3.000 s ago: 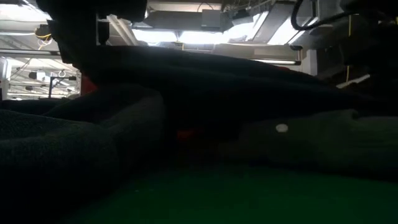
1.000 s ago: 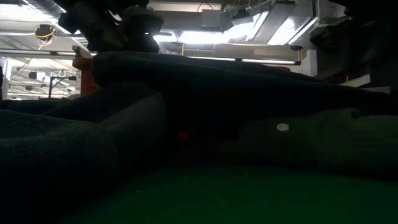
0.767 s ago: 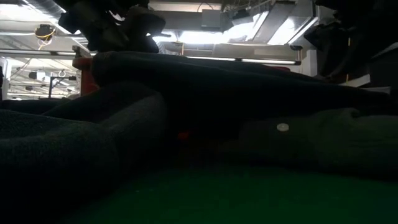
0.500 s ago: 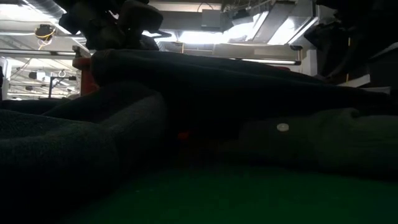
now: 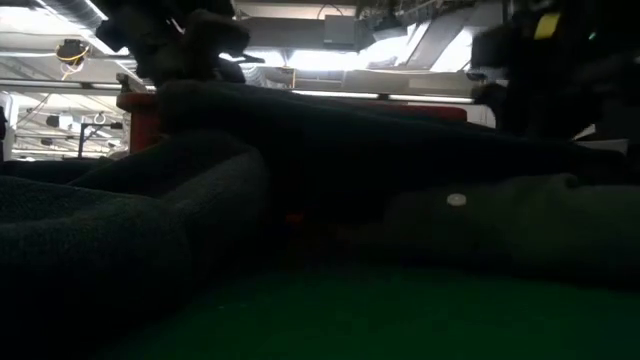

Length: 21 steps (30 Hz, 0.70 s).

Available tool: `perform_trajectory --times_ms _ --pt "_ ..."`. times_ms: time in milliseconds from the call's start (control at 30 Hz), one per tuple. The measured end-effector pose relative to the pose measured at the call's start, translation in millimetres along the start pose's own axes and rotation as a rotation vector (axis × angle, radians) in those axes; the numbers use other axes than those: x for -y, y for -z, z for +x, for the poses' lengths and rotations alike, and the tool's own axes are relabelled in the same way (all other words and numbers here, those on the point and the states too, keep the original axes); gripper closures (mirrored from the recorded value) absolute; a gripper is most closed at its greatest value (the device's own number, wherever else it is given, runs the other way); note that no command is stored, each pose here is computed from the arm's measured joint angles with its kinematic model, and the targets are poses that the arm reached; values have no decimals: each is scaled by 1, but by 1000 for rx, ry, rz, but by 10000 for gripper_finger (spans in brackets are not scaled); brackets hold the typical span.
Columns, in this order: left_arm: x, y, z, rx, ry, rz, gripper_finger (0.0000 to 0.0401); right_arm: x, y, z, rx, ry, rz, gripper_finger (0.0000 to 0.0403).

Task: Fold laundry
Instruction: Fold the dark blue pants

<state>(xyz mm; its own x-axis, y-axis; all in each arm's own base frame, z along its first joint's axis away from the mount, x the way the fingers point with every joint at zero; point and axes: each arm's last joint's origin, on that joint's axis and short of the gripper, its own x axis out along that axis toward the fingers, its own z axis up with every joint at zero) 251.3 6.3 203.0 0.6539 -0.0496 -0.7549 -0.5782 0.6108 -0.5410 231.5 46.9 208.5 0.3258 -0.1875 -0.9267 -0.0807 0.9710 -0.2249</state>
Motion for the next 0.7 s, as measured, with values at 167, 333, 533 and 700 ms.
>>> perform_trajectory --times_ms 167,333,533,700 --pt "-12 -7 -17 14 -42 20 398 8 -3 16 -59 13 35 246" --pt "-22 -20 -21 73 -73 79 398 18 -4 16 -44 13 94 246" --pt "-35 -35 -22 163 -159 136 398 29 -1 8 -23 33 208 246" --pt "-37 -42 -23 223 -179 158 398 30 1 4 -15 38 226 246"
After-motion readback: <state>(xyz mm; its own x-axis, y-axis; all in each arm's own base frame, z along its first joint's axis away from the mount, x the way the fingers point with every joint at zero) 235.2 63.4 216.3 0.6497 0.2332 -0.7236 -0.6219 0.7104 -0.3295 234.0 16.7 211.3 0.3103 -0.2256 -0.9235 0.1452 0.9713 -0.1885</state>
